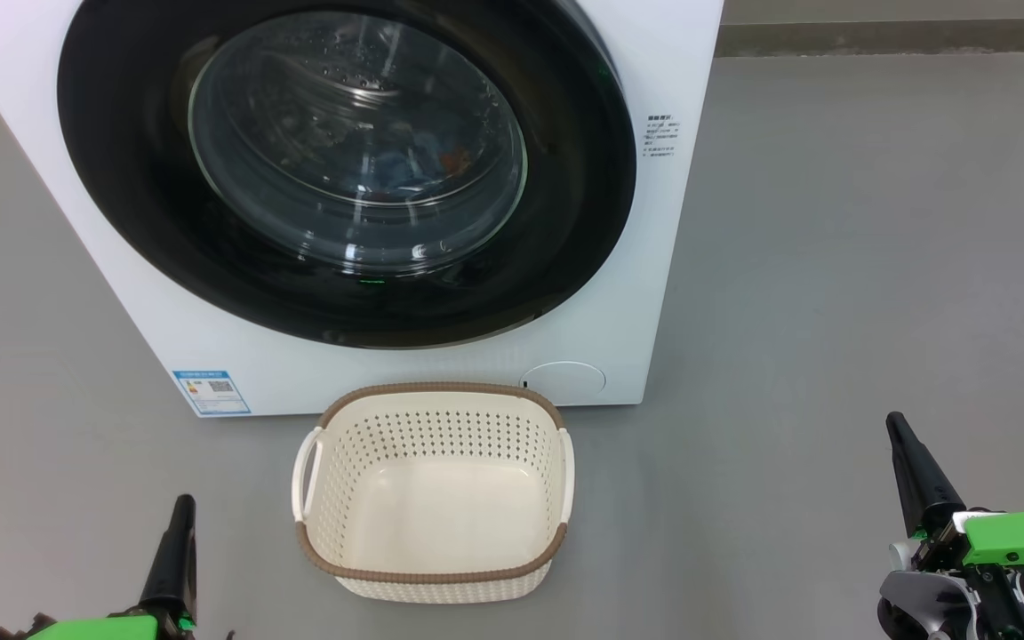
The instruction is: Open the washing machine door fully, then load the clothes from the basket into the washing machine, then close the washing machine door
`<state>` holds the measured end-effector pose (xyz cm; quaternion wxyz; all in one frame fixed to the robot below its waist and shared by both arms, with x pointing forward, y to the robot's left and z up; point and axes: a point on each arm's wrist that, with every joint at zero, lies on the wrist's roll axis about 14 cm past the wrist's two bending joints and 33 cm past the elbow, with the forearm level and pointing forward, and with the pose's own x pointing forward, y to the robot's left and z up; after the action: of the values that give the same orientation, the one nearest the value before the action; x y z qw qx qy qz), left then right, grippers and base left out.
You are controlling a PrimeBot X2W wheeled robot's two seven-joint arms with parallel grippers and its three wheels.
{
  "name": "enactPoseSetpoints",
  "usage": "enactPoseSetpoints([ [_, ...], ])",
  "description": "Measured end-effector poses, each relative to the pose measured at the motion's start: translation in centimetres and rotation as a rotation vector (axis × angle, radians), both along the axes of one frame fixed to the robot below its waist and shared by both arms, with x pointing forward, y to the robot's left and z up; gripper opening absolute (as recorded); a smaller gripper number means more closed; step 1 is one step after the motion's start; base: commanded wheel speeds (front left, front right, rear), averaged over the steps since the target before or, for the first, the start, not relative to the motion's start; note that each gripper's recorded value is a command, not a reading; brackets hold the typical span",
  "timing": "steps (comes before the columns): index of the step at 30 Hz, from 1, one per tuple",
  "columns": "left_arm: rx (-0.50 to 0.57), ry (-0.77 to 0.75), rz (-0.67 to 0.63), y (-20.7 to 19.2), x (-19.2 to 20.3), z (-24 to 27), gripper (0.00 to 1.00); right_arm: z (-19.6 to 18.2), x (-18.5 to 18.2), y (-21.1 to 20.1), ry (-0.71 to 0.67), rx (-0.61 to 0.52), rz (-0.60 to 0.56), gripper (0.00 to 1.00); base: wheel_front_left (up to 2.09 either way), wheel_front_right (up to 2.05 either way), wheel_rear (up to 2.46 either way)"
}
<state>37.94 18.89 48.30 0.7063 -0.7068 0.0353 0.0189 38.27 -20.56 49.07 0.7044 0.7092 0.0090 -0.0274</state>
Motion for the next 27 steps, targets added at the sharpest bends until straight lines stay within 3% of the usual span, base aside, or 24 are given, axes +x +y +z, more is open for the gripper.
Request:
enactPoseSetpoints([
  [27, 0.0, 0.0, 0.0, 0.0, 0.0, 0.0, 0.0, 0.0, 0.0, -0.01, 0.0, 0.0, -0.001, 0.0, 0.0, 0.0, 0.0],
])
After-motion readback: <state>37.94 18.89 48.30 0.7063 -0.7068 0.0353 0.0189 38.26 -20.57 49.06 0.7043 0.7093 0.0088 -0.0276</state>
